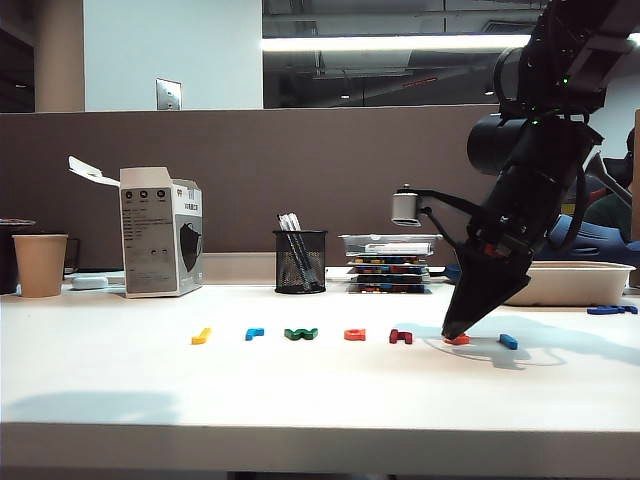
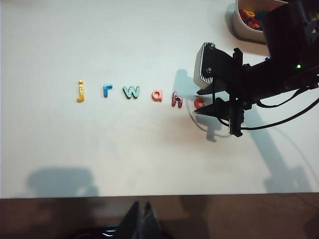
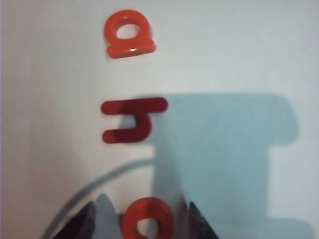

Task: Select the appropriate letters from the row of letter magnets placed on the table to arrange into the word "car".

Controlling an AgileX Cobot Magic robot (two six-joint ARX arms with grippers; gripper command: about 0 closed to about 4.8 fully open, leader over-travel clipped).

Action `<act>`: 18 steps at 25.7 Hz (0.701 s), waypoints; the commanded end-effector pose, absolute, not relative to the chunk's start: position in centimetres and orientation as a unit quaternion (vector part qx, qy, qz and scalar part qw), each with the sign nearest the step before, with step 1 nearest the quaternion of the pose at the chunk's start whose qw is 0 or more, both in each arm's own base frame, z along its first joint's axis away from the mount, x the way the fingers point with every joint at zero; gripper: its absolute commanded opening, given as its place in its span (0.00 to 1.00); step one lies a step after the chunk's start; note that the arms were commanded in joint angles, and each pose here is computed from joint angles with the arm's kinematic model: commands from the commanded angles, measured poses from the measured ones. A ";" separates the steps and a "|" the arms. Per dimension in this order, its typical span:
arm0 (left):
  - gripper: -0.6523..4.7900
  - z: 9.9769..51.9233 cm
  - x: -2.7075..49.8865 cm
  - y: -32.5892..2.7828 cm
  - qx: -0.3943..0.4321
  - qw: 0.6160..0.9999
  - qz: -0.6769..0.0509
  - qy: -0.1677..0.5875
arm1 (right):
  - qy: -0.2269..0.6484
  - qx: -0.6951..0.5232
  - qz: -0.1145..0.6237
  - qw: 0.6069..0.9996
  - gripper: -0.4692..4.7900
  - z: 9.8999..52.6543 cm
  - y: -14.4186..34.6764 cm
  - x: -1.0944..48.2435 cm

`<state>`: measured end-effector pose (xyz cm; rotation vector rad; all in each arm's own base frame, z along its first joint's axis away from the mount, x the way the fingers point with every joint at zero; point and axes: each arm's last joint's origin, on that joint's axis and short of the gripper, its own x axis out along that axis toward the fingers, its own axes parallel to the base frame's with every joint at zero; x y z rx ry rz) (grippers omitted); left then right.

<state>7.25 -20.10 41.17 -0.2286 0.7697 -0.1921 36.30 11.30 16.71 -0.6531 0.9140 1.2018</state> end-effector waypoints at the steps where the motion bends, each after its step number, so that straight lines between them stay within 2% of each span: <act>1: 0.11 41.3 7.3 -20.0 -0.114 0.918 -0.092 0.369 | 0.407 -0.290 0.535 0.681 0.53 16.5 11.4 36.5; 15: 0.11 41.3 7.3 -20.0 -0.114 0.918 -0.092 0.369 | 0.439 -0.269 0.529 0.675 0.52 16.2 9.9 36.7; 18: 0.11 41.3 7.3 -20.0 -0.114 0.918 -0.092 0.369 | 0.439 -0.268 0.529 0.674 0.49 16.2 9.9 36.7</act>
